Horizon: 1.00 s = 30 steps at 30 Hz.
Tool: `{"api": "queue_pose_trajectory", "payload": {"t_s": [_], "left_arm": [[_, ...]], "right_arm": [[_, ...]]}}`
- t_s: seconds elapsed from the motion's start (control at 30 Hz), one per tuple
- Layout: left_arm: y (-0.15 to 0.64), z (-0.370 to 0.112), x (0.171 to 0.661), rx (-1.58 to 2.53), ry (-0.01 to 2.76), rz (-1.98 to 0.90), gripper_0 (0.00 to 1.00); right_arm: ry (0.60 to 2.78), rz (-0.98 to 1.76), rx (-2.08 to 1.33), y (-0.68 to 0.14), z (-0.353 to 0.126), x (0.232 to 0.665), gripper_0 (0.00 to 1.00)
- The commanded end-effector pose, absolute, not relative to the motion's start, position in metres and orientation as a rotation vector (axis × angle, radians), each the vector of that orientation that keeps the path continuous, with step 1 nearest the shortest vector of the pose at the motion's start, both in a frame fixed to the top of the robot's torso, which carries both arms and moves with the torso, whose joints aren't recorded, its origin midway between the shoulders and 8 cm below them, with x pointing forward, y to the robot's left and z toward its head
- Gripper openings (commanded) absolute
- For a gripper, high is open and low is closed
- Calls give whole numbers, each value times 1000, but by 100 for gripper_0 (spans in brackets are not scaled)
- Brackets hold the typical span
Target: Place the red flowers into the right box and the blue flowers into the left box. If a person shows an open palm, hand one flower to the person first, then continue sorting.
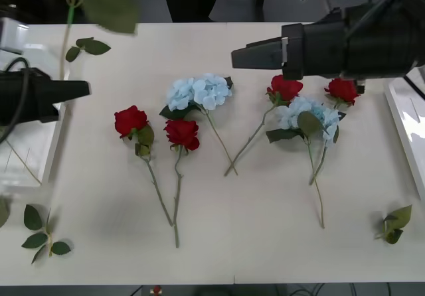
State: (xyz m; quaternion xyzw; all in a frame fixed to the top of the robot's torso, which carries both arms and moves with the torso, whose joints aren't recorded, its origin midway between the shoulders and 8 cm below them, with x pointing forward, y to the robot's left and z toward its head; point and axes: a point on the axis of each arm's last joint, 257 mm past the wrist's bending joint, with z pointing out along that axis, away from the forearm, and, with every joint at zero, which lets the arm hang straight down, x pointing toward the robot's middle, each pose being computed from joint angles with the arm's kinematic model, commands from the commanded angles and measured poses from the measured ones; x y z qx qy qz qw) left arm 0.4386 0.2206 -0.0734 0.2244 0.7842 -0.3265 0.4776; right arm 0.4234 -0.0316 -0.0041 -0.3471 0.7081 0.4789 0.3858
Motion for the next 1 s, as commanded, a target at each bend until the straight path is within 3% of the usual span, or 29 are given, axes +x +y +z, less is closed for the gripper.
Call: {"api": "queue_pose_trajectory", "payload": {"t_s": [0.03, 0.2, 0.47, 0.73, 1.0], "left_arm": [[303, -70, 442, 465, 2014, -515, 0], [412, -68, 443, 283, 2104, -172, 0], [545, -88, 422, -2, 2224, 105, 0], [613, -115, 421, -155, 2238, 270, 0], [621, -149, 461, -201, 2244, 258, 0]], "right_arm": [[1937, 1035, -827, -79, -3, 442, 100], [2211, 825, -684, -148, -40, 461, 100], [2555, 537, -278, -266, -98, 485, 100], [2639, 328, 1, -323, -131, 505, 100], [2650, 163, 215, -341, -155, 530, 100]]}}
